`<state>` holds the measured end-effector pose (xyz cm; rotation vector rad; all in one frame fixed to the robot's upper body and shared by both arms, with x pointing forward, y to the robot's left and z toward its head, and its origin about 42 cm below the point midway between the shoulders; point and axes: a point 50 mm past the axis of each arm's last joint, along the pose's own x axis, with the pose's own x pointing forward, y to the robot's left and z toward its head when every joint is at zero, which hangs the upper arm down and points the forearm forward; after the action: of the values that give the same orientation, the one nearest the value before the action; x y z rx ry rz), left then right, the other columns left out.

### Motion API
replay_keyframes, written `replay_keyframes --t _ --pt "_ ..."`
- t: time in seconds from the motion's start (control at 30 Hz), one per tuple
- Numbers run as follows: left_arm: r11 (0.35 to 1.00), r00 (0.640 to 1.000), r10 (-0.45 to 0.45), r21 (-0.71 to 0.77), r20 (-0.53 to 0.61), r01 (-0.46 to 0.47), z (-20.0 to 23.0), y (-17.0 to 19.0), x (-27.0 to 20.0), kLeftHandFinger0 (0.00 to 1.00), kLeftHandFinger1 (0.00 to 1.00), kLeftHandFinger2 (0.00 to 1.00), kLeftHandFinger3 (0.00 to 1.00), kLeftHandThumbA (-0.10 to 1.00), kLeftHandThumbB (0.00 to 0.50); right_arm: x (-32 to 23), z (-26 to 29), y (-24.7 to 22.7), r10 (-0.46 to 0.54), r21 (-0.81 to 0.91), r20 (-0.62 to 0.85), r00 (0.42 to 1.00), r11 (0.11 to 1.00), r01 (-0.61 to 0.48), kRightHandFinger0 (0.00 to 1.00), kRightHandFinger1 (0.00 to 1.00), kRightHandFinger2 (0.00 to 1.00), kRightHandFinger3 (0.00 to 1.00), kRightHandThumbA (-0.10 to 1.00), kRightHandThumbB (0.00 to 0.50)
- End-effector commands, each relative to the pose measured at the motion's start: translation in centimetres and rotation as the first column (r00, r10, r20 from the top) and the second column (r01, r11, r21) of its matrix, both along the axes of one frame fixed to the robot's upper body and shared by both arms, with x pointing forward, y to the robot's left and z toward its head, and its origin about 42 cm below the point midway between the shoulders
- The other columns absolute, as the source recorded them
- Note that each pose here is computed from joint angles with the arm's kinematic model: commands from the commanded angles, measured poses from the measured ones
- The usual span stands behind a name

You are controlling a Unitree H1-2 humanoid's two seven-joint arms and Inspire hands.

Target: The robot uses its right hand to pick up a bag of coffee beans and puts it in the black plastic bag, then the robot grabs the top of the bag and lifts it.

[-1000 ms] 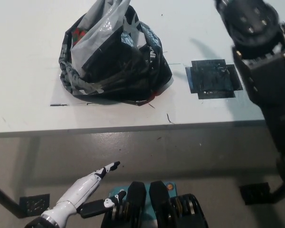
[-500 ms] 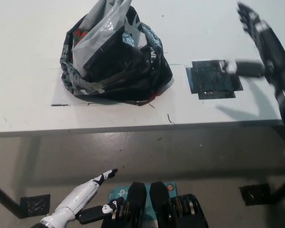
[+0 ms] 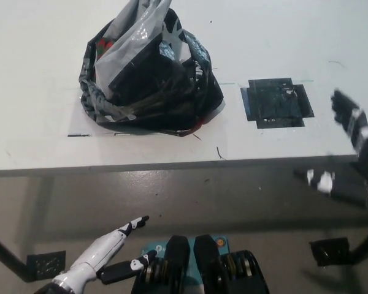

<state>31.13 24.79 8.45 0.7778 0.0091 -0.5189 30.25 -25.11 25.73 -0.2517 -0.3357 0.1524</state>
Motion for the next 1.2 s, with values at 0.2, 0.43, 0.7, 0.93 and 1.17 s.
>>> replay_keyframes --t 0.2,0.43,0.7,0.93,1.17 --pt "0.998 0.992 0.038 -0.055 0.117 -0.031 3.0 1.4 1.7 1.0 1.0 1.0 1.0 0.82 0.125 -8.0 -5.5 2.5 0.017 0.184 0.261 0.965 0.981 -0.067 1.0 1.0 1.0 1.0 1.0 0.325" --pt "0.986 0.989 0.074 -0.157 0.127 -0.054 1.2 1.1 -1.1 1.0 1.0 1.0 1.0 0.96 0.168 -5.8 -13.3 3.2 0.01 0.153 -0.008 1.0 0.988 -0.009 1.0 1.0 1.0 1.0 0.98 0.287" --pt "0.981 0.989 0.091 -0.18 0.117 -0.069 0.4 1.2 -2.8 1.0 1.0 1.0 1.0 0.99 0.164 -6.5 -16.5 3.1 0.027 0.153 -0.131 0.991 0.988 -0.007 1.0 1.0 1.0 1.0 1.0 0.308" --pt "0.981 0.989 0.098 -0.18 0.109 -0.077 0.3 1.1 -3.4 1.0 1.0 1.0 1.0 1.0 0.162 -6.5 -17.2 3.5 0.022 0.112 -0.123 0.992 0.994 -0.008 1.0 1.0 1.0 1.0 0.99 0.3" --pt "0.976 0.986 0.115 -0.197 0.121 -0.09 0.3 0.8 -4.0 1.0 1.0 1.0 1.0 0.97 0.17 -6.5 -17.2 3.2 0.038 0.098 -0.11 0.993 0.995 -0.027 1.0 1.0 1.0 1.0 0.96 0.283"
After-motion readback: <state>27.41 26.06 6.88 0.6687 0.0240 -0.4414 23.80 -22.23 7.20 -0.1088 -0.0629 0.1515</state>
